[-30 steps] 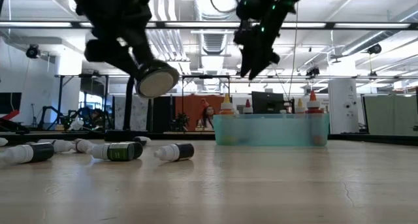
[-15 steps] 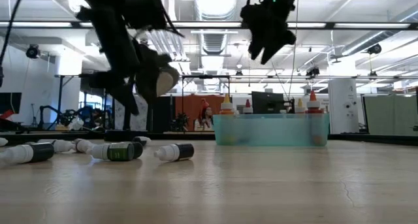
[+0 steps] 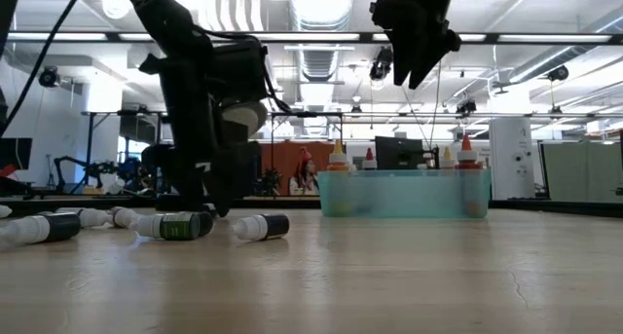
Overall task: Pick & Place food coloring
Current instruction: Put the violet food coloring bottle into the green bin
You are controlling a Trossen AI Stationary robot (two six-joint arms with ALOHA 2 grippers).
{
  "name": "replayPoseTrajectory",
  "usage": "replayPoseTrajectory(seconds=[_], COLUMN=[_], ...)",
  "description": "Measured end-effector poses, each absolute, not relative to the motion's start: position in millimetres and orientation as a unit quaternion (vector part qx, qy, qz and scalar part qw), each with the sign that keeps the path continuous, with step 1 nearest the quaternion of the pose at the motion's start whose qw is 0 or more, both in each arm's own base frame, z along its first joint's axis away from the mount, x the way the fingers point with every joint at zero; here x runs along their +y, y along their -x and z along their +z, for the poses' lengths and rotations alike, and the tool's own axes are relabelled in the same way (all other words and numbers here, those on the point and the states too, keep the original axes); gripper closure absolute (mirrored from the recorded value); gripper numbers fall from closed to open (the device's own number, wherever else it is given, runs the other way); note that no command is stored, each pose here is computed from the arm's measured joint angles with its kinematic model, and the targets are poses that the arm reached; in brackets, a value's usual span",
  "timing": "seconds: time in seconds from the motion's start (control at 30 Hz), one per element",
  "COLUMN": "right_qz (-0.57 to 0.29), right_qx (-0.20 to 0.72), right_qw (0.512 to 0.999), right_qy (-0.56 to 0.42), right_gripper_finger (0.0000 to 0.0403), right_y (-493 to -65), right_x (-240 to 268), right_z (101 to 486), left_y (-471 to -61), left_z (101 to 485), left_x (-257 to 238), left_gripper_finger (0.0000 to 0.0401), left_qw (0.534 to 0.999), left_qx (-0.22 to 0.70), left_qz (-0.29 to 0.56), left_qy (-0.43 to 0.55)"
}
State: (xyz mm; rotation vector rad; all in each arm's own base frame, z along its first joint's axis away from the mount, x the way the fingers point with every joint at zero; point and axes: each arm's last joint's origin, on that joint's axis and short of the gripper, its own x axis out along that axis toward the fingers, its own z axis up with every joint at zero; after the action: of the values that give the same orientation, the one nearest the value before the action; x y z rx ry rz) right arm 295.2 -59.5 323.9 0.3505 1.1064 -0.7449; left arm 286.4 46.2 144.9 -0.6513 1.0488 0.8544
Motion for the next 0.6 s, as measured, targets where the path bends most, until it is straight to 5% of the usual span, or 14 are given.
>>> replayPoseTrajectory(seconds=[0.3,0.6], right_qz=[-0.35,-0.384], right_qx=[0.53,0.467], right_qw=[0.758,0.786], right_qy=[-0.147,-0.129], right_gripper_finger=[0.0183,0.0184], right_y=[-293.0,-253.6], right_x=[-58.9,-50.7], right_z=[313.8,347.6], left_y=[-293.4,-315.8], left_z=[145.3,258.8], left_x=[49.8,42.0], left_gripper_finger=[0.0358,0.0367], left_qw=[0.757,0.858], left_qx=[0.433,0.257], left_qz=[0.403,0.342], left_qy=[0.277,0.284])
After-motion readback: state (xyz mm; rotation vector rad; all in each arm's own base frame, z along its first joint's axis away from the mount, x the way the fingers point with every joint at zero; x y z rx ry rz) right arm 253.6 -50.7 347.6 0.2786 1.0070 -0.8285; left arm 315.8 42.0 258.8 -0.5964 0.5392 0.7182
